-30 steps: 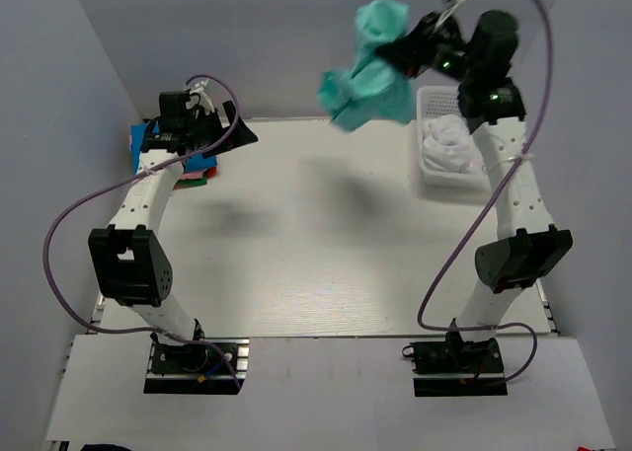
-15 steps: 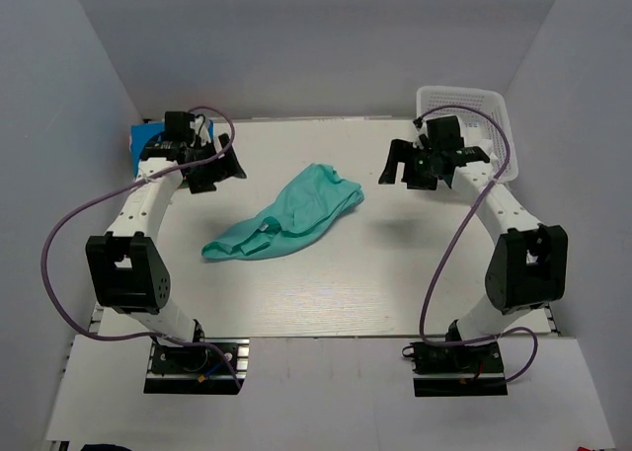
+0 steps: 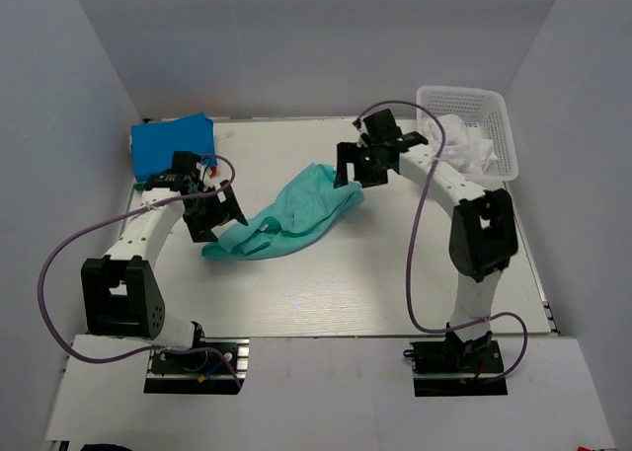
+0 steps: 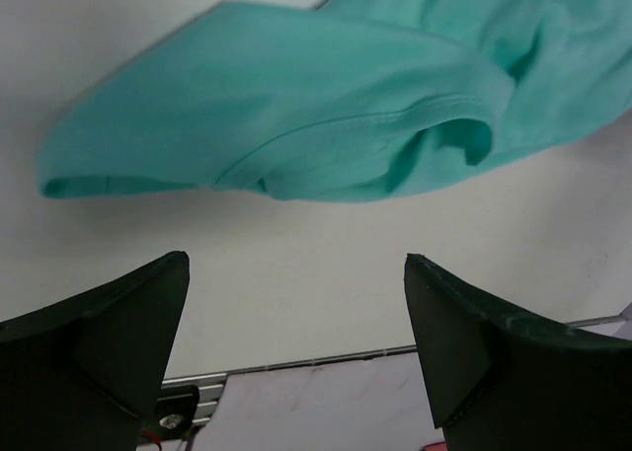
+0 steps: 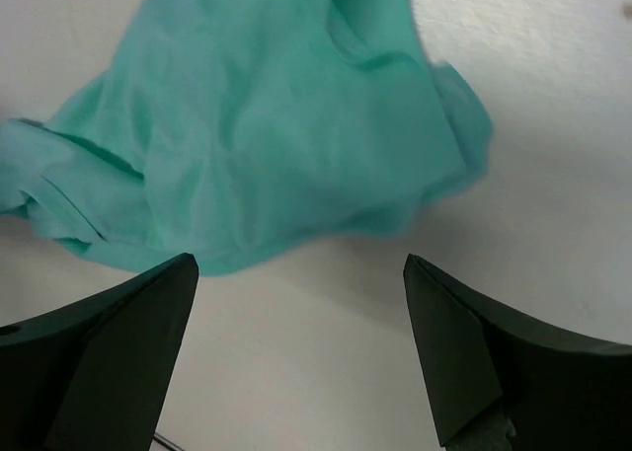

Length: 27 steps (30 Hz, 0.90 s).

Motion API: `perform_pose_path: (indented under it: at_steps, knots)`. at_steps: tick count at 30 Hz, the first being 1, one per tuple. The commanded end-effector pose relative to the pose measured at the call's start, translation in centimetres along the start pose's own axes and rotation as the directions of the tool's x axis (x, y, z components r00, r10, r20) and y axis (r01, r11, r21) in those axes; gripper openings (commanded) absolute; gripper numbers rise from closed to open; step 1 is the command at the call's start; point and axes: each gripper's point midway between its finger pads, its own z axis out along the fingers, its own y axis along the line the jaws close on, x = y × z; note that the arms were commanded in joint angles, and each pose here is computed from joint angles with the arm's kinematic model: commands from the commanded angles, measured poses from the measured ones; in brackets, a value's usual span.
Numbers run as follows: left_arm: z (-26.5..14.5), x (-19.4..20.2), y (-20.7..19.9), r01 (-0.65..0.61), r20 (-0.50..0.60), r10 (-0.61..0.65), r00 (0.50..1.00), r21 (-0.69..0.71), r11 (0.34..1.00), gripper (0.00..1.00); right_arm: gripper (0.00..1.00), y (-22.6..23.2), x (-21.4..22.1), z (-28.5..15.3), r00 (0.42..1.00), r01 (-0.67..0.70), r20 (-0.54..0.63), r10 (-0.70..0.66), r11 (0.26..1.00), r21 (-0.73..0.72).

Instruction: Fold and stack the t-shirts

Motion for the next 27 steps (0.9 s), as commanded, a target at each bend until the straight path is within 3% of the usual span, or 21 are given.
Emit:
perform_pose_path:
  at_steps: [1, 7, 12, 15, 17, 21, 24, 25, 26, 27]
  knots:
    - [0.3, 2.4, 1.5, 0.121, -0.039, -0.123, 0.992, -0.05, 0.991, 1.0, 0.9, 5.1, -1.0, 0.7, 0.985, 0.167, -0.024, -0.17, 0.982, -0.084]
    - [3.3, 2.4, 1.8, 0.217, -0.052, -0.218, 0.974, -0.036, 0.976, 1.0, 0.9, 6.2, -0.1, 3.8, 0.973, 0.213, -0.075, -0.218, 0.974, -0.076]
    - [5.1, 0.6, 2.0, 0.225, -0.03, -0.227, 0.974, -0.053, 0.973, 0.95, 0.9, 6.3, 0.7, 6.7, 0.958, 0.25, -0.119, -0.259, 0.964, -0.086]
    - [6.1, -0.1, 2.5, 0.228, -0.031, -0.231, 0.972, -0.084, 0.97, 0.84, 0.89, 6.4, 0.7, 7.8, 0.955, 0.257, -0.13, -0.266, 0.963, -0.083]
    - [6.5, -0.3, 2.8, 0.229, -0.031, -0.233, 0.972, -0.102, 0.968, 0.72, 0.89, 6.5, 1.2, 8.8, 0.953, 0.255, -0.146, -0.266, 0.963, -0.086]
    - [6.9, -0.9, 3.3, 0.228, -0.013, -0.232, 0.973, -0.136, 0.964, 0.51, 0.79, 6.8, 1.6, 9.6, 0.952, 0.248, -0.157, -0.262, 0.963, -0.101]
    - [7.1, -1.2, 3.3, 0.221, -0.021, -0.226, 0.974, -0.141, 0.965, 0.08, 0.51, 7.5, 1.5, 9.4, 0.953, 0.246, -0.148, -0.263, 0.961, -0.127]
    - [7.0, -1.4, 3.0, 0.211, -0.021, -0.215, 0.976, -0.127, 0.969, 0.0, 0.39, 7.9, 1.4, 9.1, 0.955, 0.244, -0.141, -0.262, 0.961, -0.129]
    - [6.8, -2.0, 2.6, 0.188, -0.011, -0.191, 0.982, -0.106, 0.976, 0.0, 0.13, 8.0, 1.2, 9.0, 0.957, 0.238, -0.137, -0.255, 0.963, -0.129]
    - [6.5, -2.0, 2.1, 0.176, -0.004, -0.177, 0.984, -0.096, 0.98, 0.0, 0.03, 8.7, 0.4, 8.1, 0.961, 0.244, -0.1, -0.259, 0.96, -0.137]
